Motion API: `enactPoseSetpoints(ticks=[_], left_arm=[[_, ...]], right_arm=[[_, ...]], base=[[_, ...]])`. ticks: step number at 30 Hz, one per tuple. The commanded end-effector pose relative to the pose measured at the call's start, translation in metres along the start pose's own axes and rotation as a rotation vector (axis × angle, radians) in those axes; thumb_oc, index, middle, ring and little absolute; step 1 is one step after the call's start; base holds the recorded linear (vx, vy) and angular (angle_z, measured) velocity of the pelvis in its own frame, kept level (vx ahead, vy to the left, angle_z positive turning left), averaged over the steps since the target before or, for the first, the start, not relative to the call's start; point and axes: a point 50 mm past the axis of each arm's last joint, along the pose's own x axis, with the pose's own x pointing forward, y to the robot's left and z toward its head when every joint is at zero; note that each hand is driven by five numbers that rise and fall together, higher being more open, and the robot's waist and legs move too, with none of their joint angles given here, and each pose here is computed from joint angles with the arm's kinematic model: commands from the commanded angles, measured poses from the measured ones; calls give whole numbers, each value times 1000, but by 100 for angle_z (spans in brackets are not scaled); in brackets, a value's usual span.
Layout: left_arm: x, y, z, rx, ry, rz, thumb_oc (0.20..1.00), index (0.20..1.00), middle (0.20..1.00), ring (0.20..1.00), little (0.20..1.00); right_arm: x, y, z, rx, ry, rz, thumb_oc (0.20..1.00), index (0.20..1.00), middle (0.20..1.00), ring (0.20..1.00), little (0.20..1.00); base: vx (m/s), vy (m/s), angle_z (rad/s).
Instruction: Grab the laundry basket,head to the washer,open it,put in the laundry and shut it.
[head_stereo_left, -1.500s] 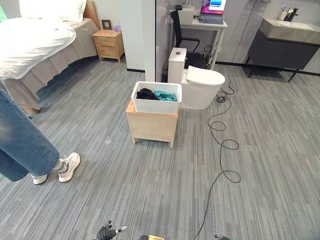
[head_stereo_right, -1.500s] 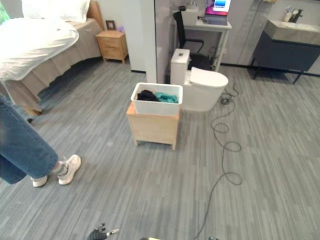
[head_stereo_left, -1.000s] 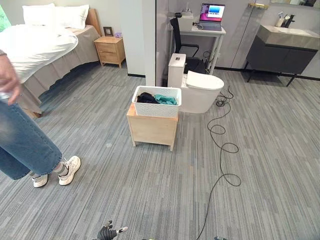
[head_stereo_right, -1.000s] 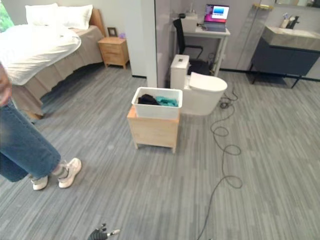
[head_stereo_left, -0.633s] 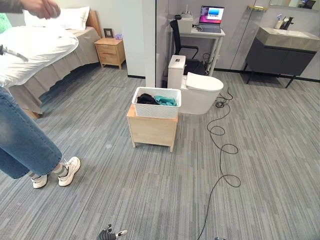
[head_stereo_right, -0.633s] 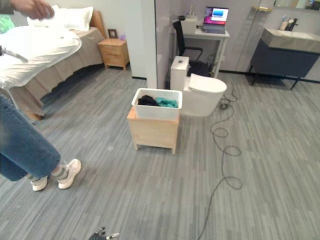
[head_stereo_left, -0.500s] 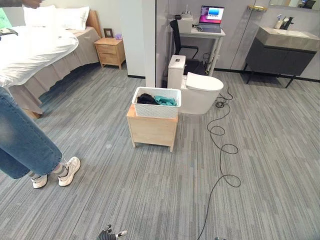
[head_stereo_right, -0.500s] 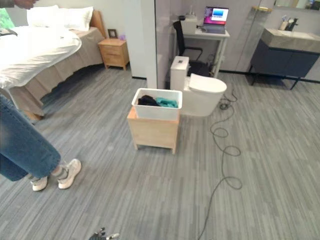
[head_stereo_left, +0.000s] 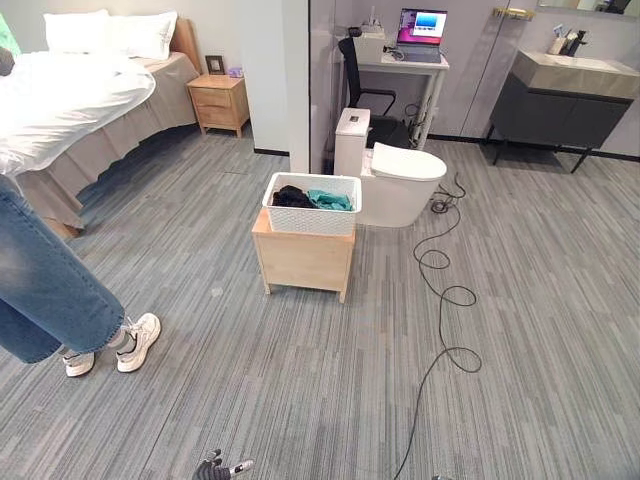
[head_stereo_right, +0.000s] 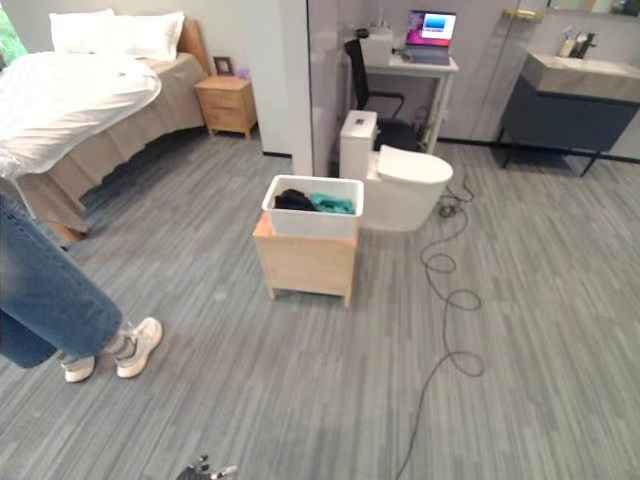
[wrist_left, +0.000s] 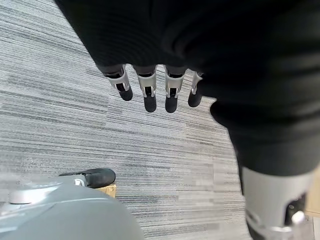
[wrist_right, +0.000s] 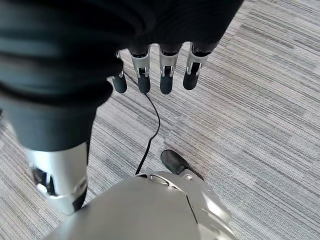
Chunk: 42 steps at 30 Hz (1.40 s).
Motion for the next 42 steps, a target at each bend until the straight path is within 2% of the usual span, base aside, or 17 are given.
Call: enactPoseSetpoints(ticks=[1, 10, 14, 18, 22, 27, 34, 42], left_arm=[[7, 10, 32, -41, -96, 39, 1000, 1000, 1000, 1000, 1000], [4, 15, 36, -183, -152, 67, 1000, 1000, 1000, 1000, 1000], [4, 16, 58, -265, -244, 82, 1000, 1000, 1000, 1000, 1000], [-1, 22, 73, -269, -332, 53, 1000, 1000, 1000, 1000, 1000], [-3, 29, 86, -189, -381, 38, 1000, 1000, 1000, 1000, 1000], [-3, 33, 85, -186, -368, 46, 1000, 1000, 1000, 1000, 1000], [0, 31, 64, -148, -283, 57, 1000, 1000, 1000, 1000, 1000], [1, 26, 65, -109, -292, 40, 1000, 1000, 1000, 1000, 1000]], right_arm=[[1, -21, 13, 46, -49, -61, 1000, 1000, 1000, 1000, 1000], [-14, -63, 85, 89, -384, -178, 1000, 1000, 1000, 1000, 1000], [-28, -81, 108, 95, -513, -237, 1000, 1000, 1000, 1000, 1000], [-33, -84, 100, 121, -532, -229, 1000, 1000, 1000, 1000, 1000], [-37, -85, 96, 170, -551, -225, 1000, 1000, 1000, 1000, 1000], [-33, -81, 94, 229, -532, -207, 1000, 1000, 1000, 1000, 1000], [-36, -93, 83, 310, -521, -241, 1000, 1000, 1000, 1000, 1000], [-42, -107, 39, 382, -442, -300, 1000, 1000, 1000, 1000, 1000]], base=[[-13, -229, 3], [139, -110, 14], [352, 84, 12], [570, 261, -26], [405, 276, -57], [371, 190, 11], [434, -75, 20], [427, -163, 59]])
